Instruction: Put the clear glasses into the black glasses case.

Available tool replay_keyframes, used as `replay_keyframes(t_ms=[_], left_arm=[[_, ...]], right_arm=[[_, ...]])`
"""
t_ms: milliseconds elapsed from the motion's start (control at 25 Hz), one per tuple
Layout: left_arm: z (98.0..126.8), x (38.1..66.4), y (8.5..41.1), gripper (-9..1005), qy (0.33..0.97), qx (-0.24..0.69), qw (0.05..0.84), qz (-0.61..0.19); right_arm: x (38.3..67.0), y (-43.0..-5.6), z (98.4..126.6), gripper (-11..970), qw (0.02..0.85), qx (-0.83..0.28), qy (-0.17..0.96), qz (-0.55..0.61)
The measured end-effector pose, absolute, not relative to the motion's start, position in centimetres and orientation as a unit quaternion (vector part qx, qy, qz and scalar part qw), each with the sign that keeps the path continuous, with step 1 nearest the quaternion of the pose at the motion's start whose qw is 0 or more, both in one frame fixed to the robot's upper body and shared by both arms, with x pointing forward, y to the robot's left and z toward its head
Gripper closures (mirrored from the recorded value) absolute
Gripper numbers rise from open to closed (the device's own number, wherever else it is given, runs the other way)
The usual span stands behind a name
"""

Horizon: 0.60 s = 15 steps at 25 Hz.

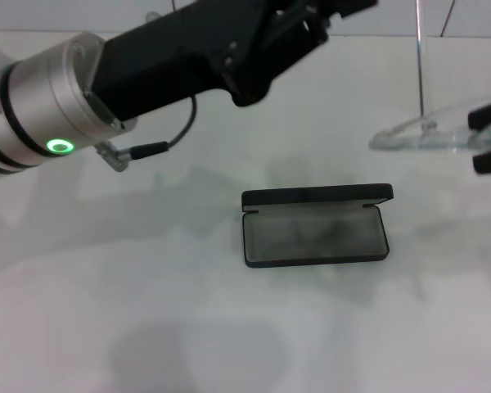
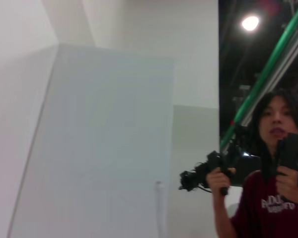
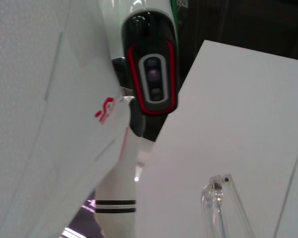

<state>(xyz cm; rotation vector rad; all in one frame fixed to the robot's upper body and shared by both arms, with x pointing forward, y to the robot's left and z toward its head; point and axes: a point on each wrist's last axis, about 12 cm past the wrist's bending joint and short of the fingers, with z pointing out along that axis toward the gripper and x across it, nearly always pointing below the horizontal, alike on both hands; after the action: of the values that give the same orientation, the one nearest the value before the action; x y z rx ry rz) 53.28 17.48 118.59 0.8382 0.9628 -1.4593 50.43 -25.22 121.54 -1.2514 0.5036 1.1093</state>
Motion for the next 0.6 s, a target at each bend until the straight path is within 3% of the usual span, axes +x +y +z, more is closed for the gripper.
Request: replay_keyframes(t_ms=[600], left_arm=[[118.5,54.5,16.9,911,0.431,0.354,0.57,-0.603]], right_arm=[[51.1,-21.7,121.6,839,0.581,-0.584,0.199,0.531]])
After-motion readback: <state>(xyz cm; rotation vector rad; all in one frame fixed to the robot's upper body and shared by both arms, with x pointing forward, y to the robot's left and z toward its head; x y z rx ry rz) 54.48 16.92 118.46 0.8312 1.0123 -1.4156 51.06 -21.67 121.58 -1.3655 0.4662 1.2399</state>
